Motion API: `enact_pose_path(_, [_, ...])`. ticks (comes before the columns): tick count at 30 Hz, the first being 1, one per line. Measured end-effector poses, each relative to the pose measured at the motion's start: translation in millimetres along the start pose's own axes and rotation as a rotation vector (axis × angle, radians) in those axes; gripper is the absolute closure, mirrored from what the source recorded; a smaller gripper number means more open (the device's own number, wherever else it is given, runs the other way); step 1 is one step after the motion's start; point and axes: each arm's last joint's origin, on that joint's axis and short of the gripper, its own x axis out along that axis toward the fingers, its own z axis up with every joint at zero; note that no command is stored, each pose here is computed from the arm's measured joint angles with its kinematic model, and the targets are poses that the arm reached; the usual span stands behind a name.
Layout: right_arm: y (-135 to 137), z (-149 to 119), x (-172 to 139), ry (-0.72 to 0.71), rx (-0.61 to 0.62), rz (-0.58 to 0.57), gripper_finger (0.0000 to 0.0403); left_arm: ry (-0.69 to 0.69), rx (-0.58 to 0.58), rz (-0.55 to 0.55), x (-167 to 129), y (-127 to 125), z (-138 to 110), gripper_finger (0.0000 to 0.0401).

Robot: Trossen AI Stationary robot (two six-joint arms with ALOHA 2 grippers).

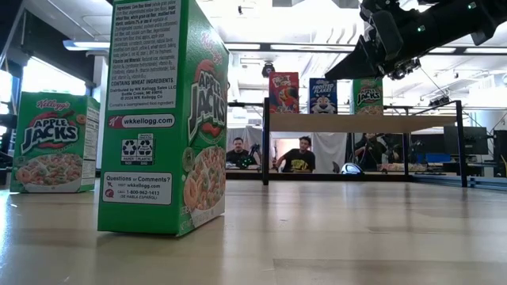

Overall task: Stack cereal on shelf
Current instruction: Put the top blue cereal box on the shelf and aligned with the other blue cereal box, then move the blue cereal box to the center of the table

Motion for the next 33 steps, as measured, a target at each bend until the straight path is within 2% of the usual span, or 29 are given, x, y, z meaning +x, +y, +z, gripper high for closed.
enact_pose_path(10, [0,0,0,0.0,0.0,0.0,0.0402,-0.084,-0.009,-0.005,-33,-13,2,0.0184])
enact_pose_path(16, [0,0,0,0.0,0.002,0.001,0.0402,-0.076,-0.04,0.002,-33,-9,-1,0.0189])
enact_pose_path(21, [0,1,0,-0.005,0.003,0.001,0.0402,-0.055,-0.054,0.07,-33,-6,0,0.0184])
enact_pose_path(27, [0,1,0,-0.007,0.003,0.001,0.0402,-0.054,-0.068,0.093,-33,-2,-2,0.0182])
enact_pose_path(33, [0,1,0,-0.007,0.004,0.0,0.0402,-0.081,-0.106,0.043,-25,7,-8,0.0182])
